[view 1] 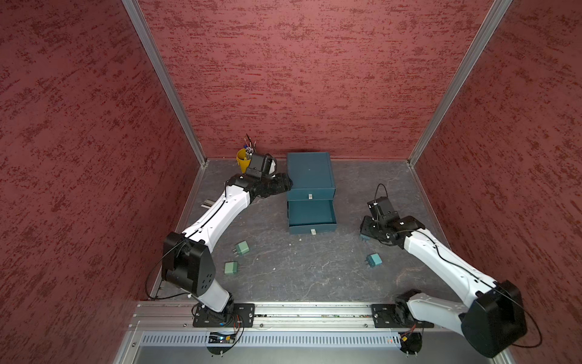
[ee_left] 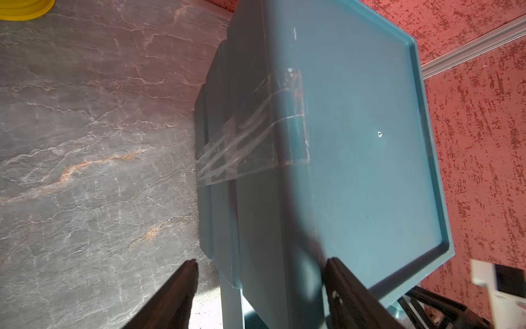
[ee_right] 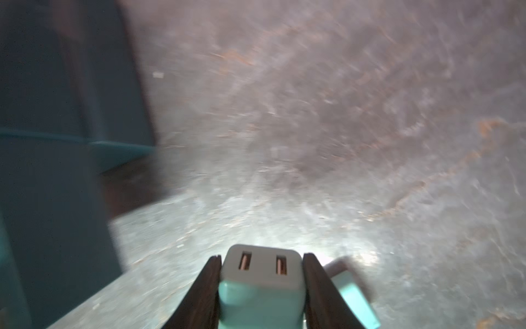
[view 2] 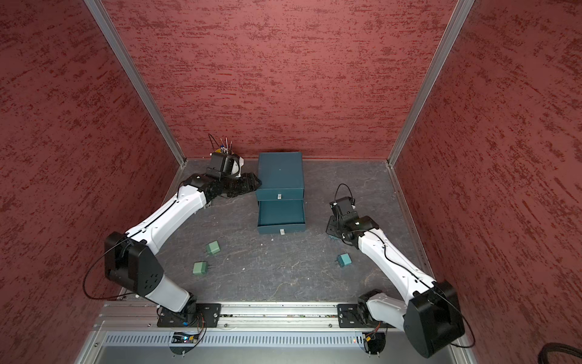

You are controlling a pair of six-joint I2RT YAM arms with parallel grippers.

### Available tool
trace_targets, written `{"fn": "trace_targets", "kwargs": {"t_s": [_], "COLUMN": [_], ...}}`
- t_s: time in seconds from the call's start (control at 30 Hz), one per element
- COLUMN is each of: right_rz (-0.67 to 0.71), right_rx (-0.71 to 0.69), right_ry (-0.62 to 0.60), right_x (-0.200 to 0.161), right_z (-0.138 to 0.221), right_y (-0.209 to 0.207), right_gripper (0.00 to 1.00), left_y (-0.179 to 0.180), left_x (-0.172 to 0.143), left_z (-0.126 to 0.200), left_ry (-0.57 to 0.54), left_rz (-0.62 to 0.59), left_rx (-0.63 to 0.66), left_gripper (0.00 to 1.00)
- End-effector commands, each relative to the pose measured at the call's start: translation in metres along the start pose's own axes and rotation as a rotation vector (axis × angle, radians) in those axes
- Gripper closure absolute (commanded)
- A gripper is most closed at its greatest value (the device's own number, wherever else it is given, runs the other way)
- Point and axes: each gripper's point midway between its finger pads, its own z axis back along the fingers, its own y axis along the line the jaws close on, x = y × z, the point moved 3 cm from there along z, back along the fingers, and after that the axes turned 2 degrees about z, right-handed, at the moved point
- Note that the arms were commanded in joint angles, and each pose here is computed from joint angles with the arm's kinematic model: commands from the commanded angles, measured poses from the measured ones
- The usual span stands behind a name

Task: Place the plugs into the drawer by color
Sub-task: Place the plug in the drawer.

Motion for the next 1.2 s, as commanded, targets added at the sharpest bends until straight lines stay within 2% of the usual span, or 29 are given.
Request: {"fn": "trace_targets", "kwargs": {"t_s": [0.0, 0.1, 0.2, 0.37, 0.6, 0.73, 0.8, 0.97, 1.03, 1.17], "right_rz": [0.107, 0.171, 0.21, 0.254, 0.242, 0.235, 0.236, 0.239, 0.244, 0.255], "right_rx": [0.047, 0.163, 0.24, 0.264, 0.239, 0.219, 0.205, 0.187, 0.174, 0.145], "right_ry": [-0.089, -0.152, -0.175, -0.135, -0.113, -0.116, -0.11, -0.126, -0.134, -0.168], "right_x": [0.011, 0.016, 0.02, 0.024, 0.025, 0.026, 0.025, 0.029, 0.032, 0.036], "right_z": [0.035, 0.062, 0.073, 0.051, 0.015, 0.005, 0.0, 0.002, 0.006, 0.023], "right_y": [0.033, 0.077, 0.113, 0.155, 0.177, 0.179, 0.179, 0.177, 0.175, 0.161], "right_gripper": [0.96, 0.96, 0.94, 0.94, 0.9, 0.79, 0.63, 0.45, 0.4, 0.39], "left_y": [0.008, 0.01, 0.01, 0.013, 0.019, 0.019, 0.02, 0.022, 0.022, 0.022], "left_x": [-0.007, -0.008, -0.008, -0.009, -0.013, -0.014, -0.014, -0.015, -0.015, -0.015], "left_z": [-0.007, -0.006, -0.006, -0.007, -0.008, -0.008, -0.008, -0.008, -0.008, -0.009], "left_ry": [0.028, 0.025, 0.024, 0.023, 0.024, 0.024, 0.023, 0.024, 0.027, 0.03], "left_rz": [0.003, 0.0, -0.004, -0.018, -0.017, -0.017, -0.017, -0.015, -0.013, -0.013], "left_rx": [0.01, 0.013, 0.011, 0.024, 0.031, 0.032, 0.035, 0.037, 0.037, 0.036], "left_gripper": [0.27, 0.27, 0.27, 0.28, 0.28, 0.29, 0.29, 0.29, 0.3, 0.3]}}
